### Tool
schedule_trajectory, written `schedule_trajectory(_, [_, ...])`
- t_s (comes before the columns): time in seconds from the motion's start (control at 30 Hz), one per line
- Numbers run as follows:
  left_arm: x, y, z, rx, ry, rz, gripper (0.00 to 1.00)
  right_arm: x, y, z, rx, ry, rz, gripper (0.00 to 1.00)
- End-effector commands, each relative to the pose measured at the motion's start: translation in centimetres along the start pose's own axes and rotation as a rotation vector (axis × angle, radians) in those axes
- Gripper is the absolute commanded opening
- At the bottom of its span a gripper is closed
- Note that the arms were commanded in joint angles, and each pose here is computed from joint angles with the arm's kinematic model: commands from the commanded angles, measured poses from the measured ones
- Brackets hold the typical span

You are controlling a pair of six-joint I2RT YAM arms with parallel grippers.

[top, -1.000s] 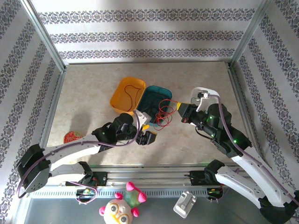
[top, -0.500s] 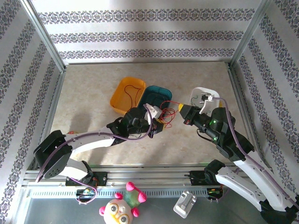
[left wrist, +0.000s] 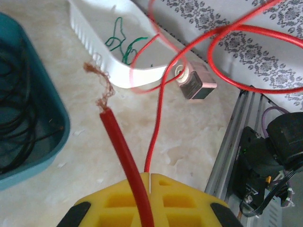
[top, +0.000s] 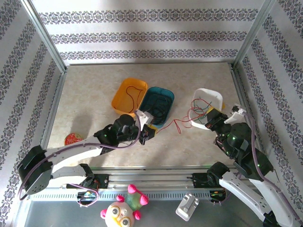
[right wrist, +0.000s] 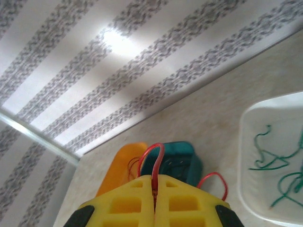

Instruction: Untangle the cables

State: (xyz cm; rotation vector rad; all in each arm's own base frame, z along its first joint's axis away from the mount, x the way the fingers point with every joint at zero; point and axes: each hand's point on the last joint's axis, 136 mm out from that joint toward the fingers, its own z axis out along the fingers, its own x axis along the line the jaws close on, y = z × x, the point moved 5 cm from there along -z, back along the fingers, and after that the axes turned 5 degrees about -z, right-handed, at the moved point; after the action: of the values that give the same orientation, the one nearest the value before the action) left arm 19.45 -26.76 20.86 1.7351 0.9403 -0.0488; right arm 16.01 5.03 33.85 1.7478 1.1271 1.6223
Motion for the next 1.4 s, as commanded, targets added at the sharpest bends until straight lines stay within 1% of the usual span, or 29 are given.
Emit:
schedule_trajectory(0.0, [2.5, -0.5, -2.3, -0.021, 0.117, -0.052, 0.0, -2.1, -0.1, -0.2, -0.03, -0.137, -0.019, 0.0])
schedule_trajectory(0.07, [3.5, 0.5, -3.9, -0.089, 0.146, -0.089, 0.0, -2.1, -0.3, 0.0, -0.014, -0.139, -0.024, 0.0])
schedule_trajectory(0.23, [6.8, 4.1, -8.7, -0.306, 0.234, -0.191, 0.0, -2.1, -0.8, 0.6, 0.015, -0.153, -0.004, 0.0])
schedule_trajectory(0.3, [7.5, 5.4, -10.2, -0.364, 0.238, -0.215, 0.0, -2.2, -1.0, 0.7, 0.019, -0.155, 0.006, 0.0])
schedule_trajectory(0.47, [9.0, 7.7, -12.3, -0.436, 0.264, -0.262, 0.0, -1.5, -1.6, 1.2, 0.064, -0.111, -0.007, 0.0])
schedule_trajectory(0.63, [11.6, 8.2, -13.9, -0.506, 0.354, -0.352, 0.0, -1.0, -1.9, 1.5, 0.1, -0.086, -0.023, 0.0])
schedule_trajectory(0.7, [12.5, 8.2, -14.5, -0.545, 0.378, -0.394, 0.0, -0.4, -2.1, 1.6, 0.121, -0.048, -0.039, 0.0])
schedule_trajectory(0.77, [12.2, 8.5, -14.3, -0.526, 0.36, -0.351, 0.0, 0.6, -2.8, 2.2, 0.187, 0.01, -0.074, 0.0])
schedule_trajectory(0.83, [11.6, 8.6, -13.6, -0.46, 0.339, -0.303, 0.0, 1.9, -4.3, 3.2, 0.307, 0.078, -0.113, 0.0])
schedule_trajectory(0.93, [10.5, 8.8, -12.9, -0.406, 0.301, -0.24, 0.0, 3.4, -7.3, 4.7, 0.496, 0.168, -0.117, 0.0])
schedule_trajectory(1.0, [9.8, 9.4, -12.9, -0.403, 0.276, -0.228, 0.0, 3.8, -8.7, 5.4, 0.547, 0.189, -0.106, 0.0])
schedule_trajectory(1.03, [9.6, 9.6, -12.9, -0.404, 0.262, -0.226, 0.0, 3.9, -9.0, 5.7, 0.546, 0.191, -0.097, 0.0])
schedule_trajectory(1.1, [9.1, 10.2, -13.0, -0.417, 0.236, -0.221, 0.0, 3.7, -9.4, 6.1, 0.532, 0.183, -0.076, 0.0])
schedule_trajectory(1.17, [8.9, 10.6, -13.3, -0.437, 0.239, -0.224, 0.0, 3.0, -9.3, 6.4, 0.506, 0.134, -0.069, 0.0])
schedule_trajectory(1.3, [9.8, 11.2, -15.6, -0.562, 0.398, -0.251, 0.0, -0.4, -8.9, 6.2, 0.44, -0.071, -0.008, 0.0])
schedule_trajectory(1.37, [9.8, 11.5, -16.8, -0.607, 0.448, -0.249, 0.0, -2.5, -9.7, 5.9, 0.447, -0.158, 0.066, 0.0])
